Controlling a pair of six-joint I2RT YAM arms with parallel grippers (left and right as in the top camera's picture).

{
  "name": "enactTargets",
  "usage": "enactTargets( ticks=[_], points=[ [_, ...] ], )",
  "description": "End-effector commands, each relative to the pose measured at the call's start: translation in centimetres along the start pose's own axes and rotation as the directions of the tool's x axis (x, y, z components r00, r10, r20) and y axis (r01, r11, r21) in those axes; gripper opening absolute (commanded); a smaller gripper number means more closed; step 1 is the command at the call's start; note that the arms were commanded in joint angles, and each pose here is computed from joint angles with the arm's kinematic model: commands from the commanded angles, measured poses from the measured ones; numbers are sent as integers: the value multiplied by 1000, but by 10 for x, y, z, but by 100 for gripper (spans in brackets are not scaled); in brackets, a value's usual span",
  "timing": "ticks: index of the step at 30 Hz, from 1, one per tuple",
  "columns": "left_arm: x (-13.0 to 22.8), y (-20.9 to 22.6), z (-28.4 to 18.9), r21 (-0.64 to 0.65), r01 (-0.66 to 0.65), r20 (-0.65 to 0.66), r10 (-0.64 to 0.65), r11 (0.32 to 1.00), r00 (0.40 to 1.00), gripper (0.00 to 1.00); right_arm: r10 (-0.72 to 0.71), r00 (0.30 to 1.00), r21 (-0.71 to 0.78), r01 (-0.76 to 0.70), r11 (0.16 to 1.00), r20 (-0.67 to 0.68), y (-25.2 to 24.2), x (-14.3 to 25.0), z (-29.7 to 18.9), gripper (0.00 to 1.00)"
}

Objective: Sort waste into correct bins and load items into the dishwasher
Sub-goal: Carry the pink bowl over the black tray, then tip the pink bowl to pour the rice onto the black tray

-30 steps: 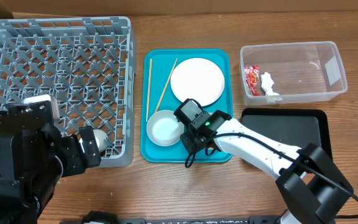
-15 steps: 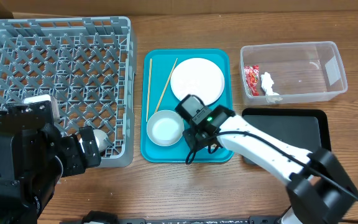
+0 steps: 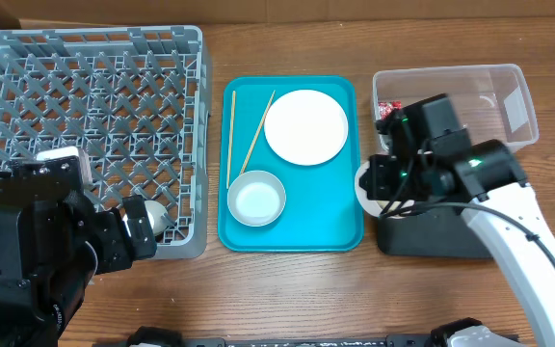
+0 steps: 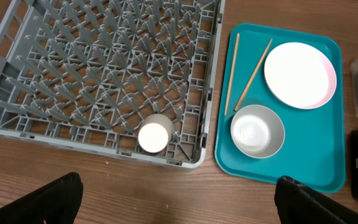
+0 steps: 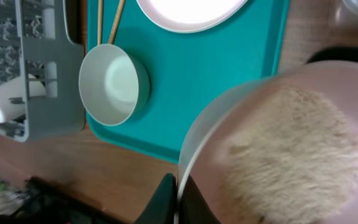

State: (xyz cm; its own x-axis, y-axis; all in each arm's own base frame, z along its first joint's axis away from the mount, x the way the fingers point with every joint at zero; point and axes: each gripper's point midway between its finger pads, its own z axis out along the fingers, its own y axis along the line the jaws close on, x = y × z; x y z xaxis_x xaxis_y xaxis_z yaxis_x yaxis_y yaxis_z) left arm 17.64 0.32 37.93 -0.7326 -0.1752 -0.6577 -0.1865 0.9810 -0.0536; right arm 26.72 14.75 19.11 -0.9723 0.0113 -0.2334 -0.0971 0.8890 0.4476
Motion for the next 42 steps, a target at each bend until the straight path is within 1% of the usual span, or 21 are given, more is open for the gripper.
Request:
enactTargets(
  ticks=[1, 8, 11, 14, 18, 21, 24, 34, 37, 40, 42],
  points=[
    [-1, 2, 1, -13, 12, 3, -12, 1000, 1000, 100, -26, 999, -165, 18, 986, -46, 1, 12, -6, 4],
    [-1, 2, 1, -13, 12, 3, -12, 1000, 1000, 100, 19, 997, -299, -42, 953, -80, -24, 27, 2, 4],
    [-1, 2, 1, -13, 12, 3, -12, 1000, 1000, 100, 48, 997, -356, -65, 932, -57, -37, 28, 1, 4],
    [0, 2, 1, -13, 12, 3, -12, 1000, 1000, 100, 44, 999, -419, -47, 907, -16, -46, 26, -4, 4],
    [-1, 2, 1, -13, 12, 3, -12, 1000, 1000, 100, 71, 997, -465, -53, 884, 21, -59, 21, -8, 4],
    [-1, 2, 1, -13, 12, 3, -12, 1000, 1000, 100, 78, 995, -532, -37, 846, 55, -61, 13, -11, 4],
    [0, 2, 1, -13, 12, 3, -12, 1000, 1000, 100, 148, 987, -590, -84, 803, 62, -73, 4, -12, 4],
    [-1, 2, 1, -13, 12, 3, -12, 1000, 1000, 100, 315, 947, -648, -204, 734, 58, -102, -6, -21, 4],
    [-1, 2, 1, -13, 12, 3, -12, 1000, 1000, 100, 355, 932, -677, -215, 704, 72, -105, -10, -29, 4],
    [-1, 2, 1, -13, 12, 3, -12, 1000, 1000, 100, 408, 907, -750, -196, 632, 107, -103, -19, -45, 4],
    [-1, 2, 1, -13, 12, 3, -12, 1000, 1000, 100, 436, 892, -766, -195, 612, 122, -107, -21, -51, 4]
  ],
)
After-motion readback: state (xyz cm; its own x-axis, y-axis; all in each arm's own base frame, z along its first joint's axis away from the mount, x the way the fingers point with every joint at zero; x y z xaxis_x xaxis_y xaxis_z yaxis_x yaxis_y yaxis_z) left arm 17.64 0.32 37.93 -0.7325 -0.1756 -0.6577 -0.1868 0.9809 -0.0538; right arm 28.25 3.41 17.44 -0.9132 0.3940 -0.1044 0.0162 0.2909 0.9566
